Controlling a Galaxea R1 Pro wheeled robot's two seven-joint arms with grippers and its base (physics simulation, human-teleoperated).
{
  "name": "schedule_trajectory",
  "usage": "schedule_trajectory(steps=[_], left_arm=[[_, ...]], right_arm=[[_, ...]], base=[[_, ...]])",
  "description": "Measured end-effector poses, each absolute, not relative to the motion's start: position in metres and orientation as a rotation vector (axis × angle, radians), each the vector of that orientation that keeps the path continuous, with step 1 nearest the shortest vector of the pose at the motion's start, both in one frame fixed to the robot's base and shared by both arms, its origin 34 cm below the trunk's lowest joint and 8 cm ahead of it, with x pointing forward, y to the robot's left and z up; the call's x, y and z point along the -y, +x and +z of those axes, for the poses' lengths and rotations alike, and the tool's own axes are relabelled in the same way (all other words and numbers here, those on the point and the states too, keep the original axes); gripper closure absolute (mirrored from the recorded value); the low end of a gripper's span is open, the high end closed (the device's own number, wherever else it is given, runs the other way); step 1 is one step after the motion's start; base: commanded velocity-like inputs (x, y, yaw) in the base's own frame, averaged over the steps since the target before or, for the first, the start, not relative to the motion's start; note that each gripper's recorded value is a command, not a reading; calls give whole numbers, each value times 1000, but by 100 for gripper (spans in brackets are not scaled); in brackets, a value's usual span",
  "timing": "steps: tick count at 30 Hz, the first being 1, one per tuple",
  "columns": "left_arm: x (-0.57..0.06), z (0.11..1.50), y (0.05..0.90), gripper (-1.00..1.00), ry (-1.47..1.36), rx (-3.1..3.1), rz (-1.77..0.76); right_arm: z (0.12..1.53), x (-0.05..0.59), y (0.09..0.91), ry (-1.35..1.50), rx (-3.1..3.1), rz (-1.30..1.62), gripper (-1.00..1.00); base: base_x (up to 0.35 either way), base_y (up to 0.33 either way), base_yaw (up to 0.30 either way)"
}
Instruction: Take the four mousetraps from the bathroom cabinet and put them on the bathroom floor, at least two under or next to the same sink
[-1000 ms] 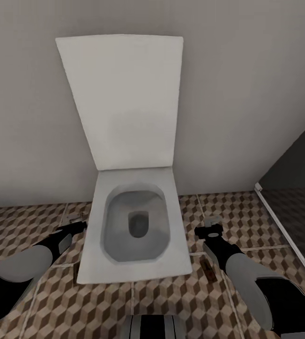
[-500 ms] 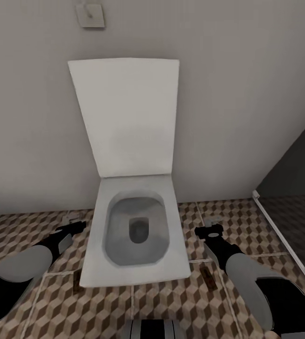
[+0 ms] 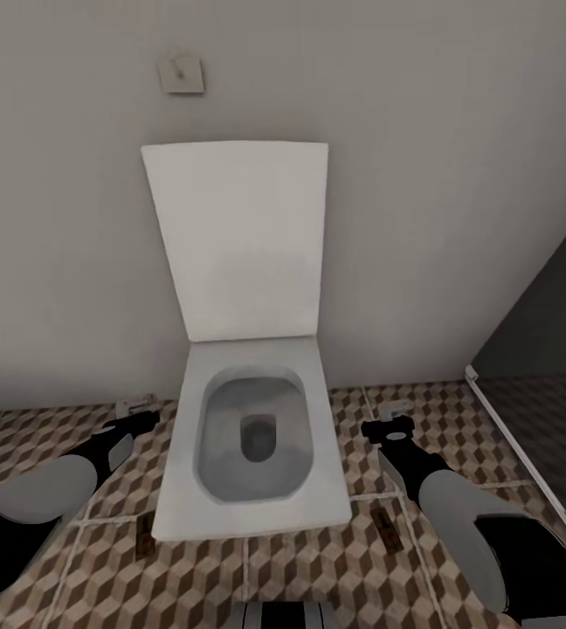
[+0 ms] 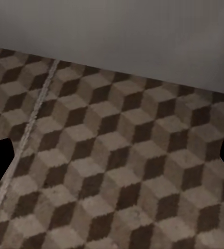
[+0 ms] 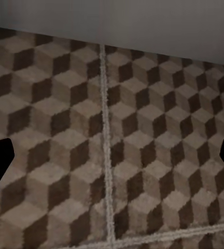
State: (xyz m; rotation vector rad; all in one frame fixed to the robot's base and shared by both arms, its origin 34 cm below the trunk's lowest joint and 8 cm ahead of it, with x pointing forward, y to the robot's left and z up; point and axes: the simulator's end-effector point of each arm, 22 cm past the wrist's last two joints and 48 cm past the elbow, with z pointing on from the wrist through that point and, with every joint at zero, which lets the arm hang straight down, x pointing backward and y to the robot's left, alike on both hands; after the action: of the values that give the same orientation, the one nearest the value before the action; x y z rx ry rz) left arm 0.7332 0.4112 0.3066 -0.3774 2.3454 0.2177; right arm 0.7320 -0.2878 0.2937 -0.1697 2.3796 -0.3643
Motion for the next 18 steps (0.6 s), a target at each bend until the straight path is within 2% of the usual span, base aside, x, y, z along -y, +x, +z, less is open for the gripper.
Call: schedule_trajectory(steps=[18], left_arm=[[-412,346,743,-100,-379,-2347,222]], right_arm=[[333,289,742,-170,-2382,-368,-100]], base=[[0,0,0]])
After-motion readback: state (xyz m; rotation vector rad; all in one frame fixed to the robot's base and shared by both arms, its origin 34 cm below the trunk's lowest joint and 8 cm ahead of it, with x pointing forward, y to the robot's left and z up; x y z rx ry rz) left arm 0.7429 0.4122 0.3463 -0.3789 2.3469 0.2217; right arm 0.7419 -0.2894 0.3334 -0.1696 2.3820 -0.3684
